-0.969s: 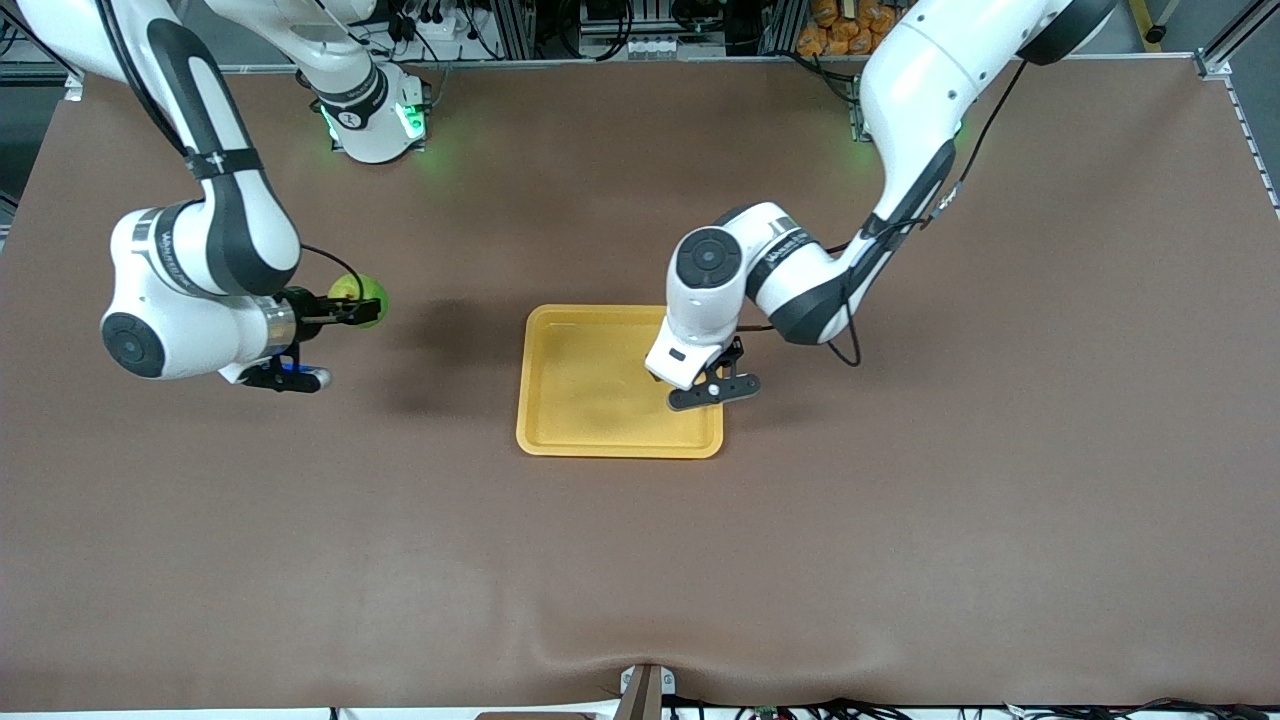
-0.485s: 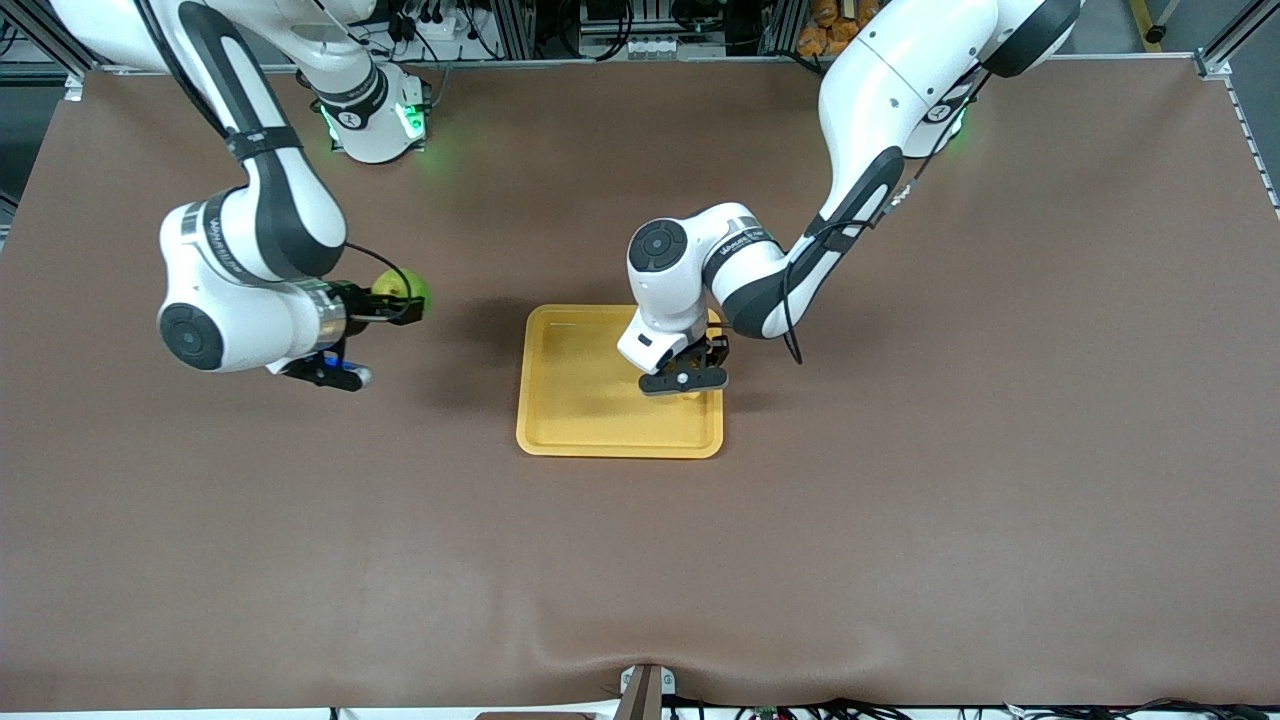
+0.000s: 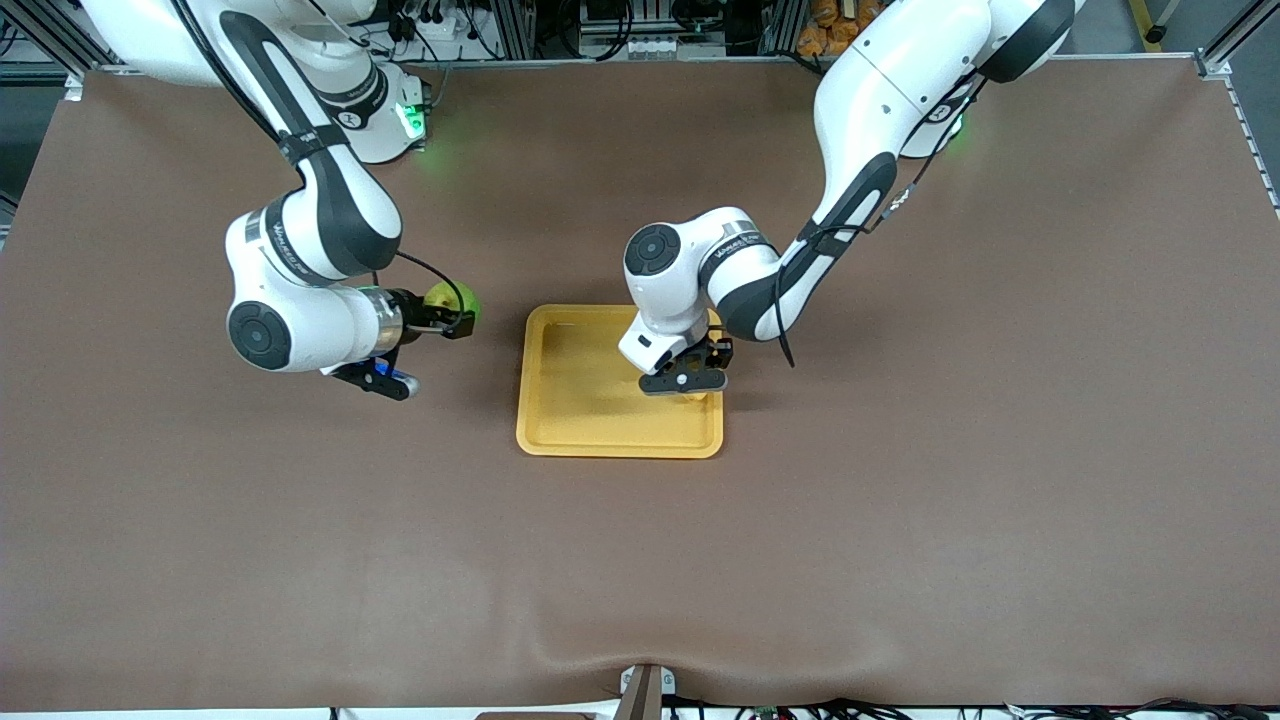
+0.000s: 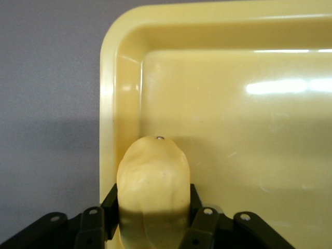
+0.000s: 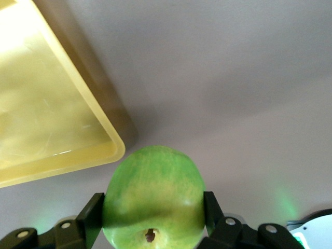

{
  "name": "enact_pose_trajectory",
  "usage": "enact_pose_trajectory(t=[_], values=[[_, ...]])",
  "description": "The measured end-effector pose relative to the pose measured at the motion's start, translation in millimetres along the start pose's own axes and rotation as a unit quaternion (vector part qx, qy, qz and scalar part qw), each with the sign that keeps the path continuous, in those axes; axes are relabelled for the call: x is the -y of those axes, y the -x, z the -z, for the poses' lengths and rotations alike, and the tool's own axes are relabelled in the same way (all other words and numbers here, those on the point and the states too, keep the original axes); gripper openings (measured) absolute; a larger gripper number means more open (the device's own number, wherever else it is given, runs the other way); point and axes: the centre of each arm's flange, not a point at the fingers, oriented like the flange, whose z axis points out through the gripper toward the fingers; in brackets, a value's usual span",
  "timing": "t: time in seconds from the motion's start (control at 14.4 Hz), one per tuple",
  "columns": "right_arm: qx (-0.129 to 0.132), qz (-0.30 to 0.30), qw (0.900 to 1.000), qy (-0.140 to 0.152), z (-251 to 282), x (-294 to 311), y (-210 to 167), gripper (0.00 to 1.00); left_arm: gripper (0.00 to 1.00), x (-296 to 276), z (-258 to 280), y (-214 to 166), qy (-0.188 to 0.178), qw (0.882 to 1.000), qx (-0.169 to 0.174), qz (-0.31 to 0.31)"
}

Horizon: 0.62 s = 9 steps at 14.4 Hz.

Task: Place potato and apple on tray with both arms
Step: 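Carry the potato and apple over the yellow tray with both grippers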

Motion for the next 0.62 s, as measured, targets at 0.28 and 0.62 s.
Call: enact_pose_trajectory(t=[0.28, 0.62], values=[[-0.012, -0.024, 1.000, -0.010, -10.3, 23.8, 2.2, 0.81, 0.62, -3.6, -1.4, 3.3, 0.000, 1.000, 0.001, -0.003], [-0.022, -0.044, 0.998, -0.027, -23.2, 51.4, 2.1, 0.81, 1.00, 2.2, 17.4, -9.5, -0.012, 1.000, -0.005, 0.008]])
